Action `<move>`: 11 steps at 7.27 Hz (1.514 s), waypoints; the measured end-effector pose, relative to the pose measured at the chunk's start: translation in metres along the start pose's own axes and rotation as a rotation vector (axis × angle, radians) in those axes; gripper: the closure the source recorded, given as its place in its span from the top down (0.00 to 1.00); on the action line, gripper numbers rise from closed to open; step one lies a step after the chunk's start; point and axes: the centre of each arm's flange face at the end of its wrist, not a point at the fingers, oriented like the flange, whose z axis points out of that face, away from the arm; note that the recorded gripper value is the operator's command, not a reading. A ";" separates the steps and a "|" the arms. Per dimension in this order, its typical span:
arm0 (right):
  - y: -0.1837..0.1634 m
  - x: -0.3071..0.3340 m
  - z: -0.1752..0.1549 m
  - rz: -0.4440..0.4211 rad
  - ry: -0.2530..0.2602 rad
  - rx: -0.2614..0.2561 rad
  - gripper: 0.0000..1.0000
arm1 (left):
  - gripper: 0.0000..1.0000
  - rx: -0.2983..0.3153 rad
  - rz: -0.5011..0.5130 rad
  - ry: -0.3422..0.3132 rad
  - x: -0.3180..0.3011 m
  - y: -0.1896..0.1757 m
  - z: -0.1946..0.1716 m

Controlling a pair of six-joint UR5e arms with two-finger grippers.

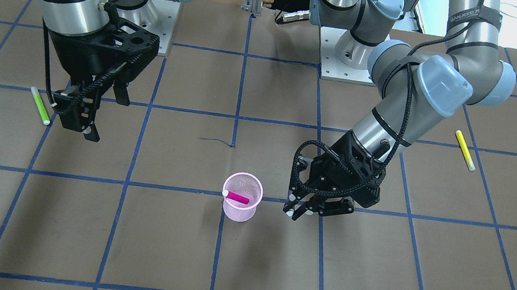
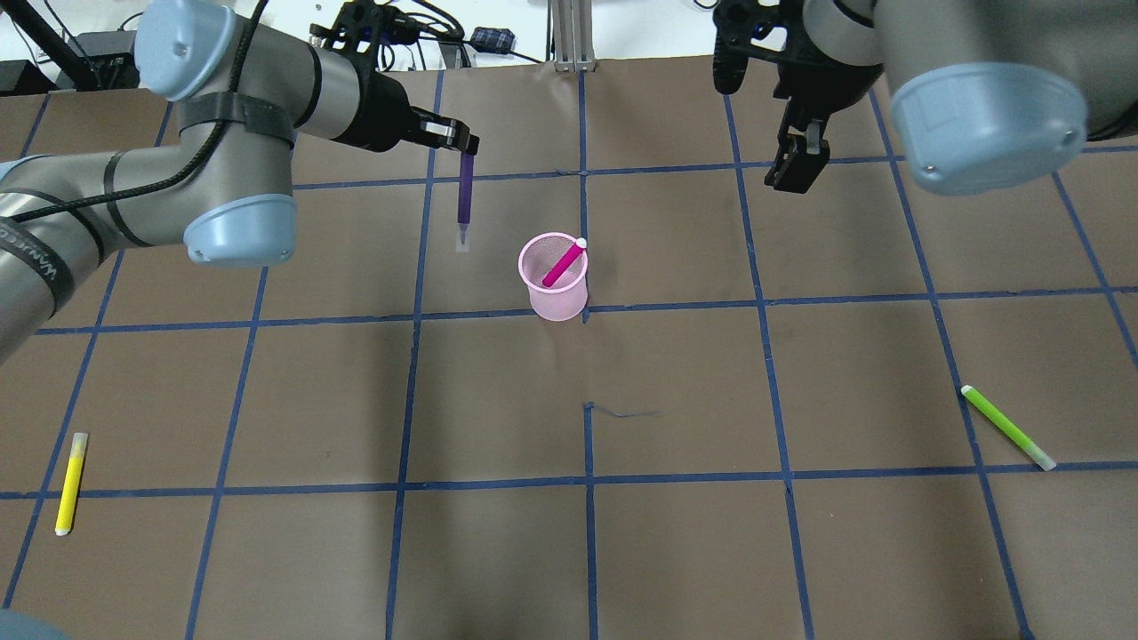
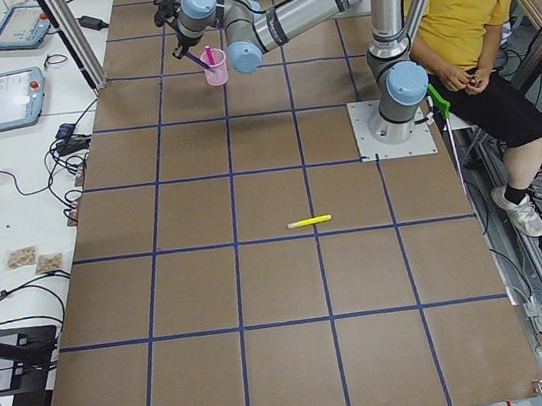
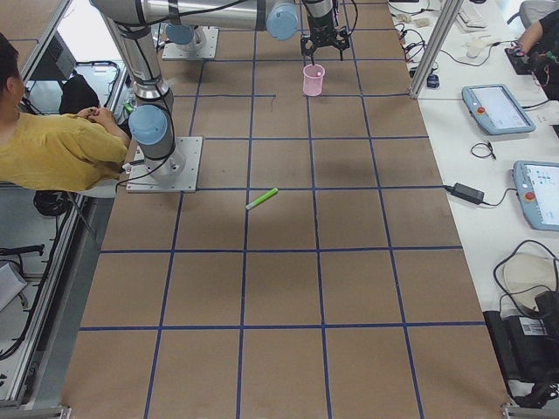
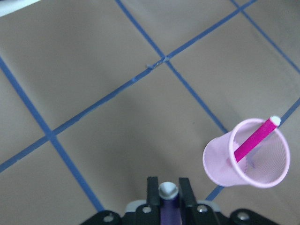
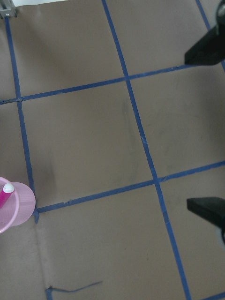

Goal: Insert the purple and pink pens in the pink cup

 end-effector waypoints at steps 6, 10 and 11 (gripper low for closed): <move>0.010 -0.026 -0.022 1.086 -0.074 -0.065 1.00 | 0.04 0.290 -0.118 -0.240 0.054 0.034 0.028; 0.001 -0.040 -0.024 1.274 -0.091 -0.076 1.00 | 0.04 0.359 -0.150 -0.289 0.085 0.066 0.043; 0.001 -0.041 -0.026 1.275 -0.085 -0.075 1.00 | 0.04 0.347 -0.159 -0.299 0.089 0.073 0.050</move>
